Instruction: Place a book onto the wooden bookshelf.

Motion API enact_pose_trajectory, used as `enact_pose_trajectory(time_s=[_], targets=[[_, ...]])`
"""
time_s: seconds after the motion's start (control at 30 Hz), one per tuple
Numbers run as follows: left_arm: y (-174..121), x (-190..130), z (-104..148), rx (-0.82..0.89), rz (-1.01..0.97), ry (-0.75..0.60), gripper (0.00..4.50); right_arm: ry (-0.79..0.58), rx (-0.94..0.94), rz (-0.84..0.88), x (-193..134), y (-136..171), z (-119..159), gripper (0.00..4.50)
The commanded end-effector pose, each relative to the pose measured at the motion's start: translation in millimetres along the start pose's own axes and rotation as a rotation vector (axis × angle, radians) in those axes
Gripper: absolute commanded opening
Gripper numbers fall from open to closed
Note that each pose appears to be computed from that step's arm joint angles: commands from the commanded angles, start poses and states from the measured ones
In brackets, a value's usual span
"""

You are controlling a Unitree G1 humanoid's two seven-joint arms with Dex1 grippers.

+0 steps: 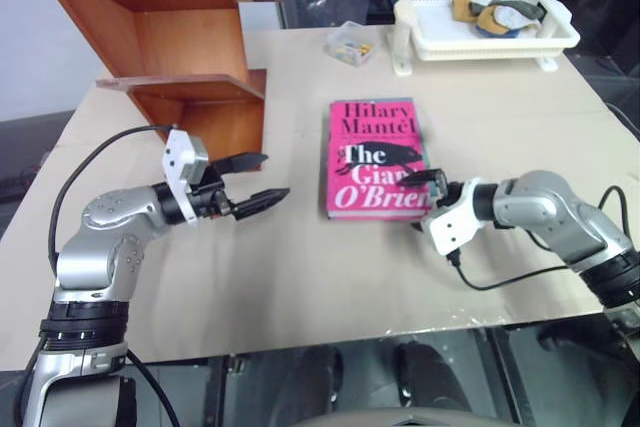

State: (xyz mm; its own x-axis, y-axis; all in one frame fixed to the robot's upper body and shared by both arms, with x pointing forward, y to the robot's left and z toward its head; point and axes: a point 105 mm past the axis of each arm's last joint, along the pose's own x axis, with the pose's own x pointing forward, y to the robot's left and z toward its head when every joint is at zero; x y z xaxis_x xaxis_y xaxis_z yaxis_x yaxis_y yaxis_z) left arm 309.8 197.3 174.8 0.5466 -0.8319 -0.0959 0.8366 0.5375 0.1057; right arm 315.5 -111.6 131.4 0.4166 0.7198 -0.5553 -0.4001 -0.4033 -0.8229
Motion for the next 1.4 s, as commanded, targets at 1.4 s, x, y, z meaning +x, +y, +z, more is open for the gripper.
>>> enact_pose_trajectory(time_s=[1.4], targets=[[-9.0,15.3,10.2,0.052,-0.101,-0.027,4.49,-0.333,1.908,-0.429,-5.1,-99.3,-73.3,4.47]])
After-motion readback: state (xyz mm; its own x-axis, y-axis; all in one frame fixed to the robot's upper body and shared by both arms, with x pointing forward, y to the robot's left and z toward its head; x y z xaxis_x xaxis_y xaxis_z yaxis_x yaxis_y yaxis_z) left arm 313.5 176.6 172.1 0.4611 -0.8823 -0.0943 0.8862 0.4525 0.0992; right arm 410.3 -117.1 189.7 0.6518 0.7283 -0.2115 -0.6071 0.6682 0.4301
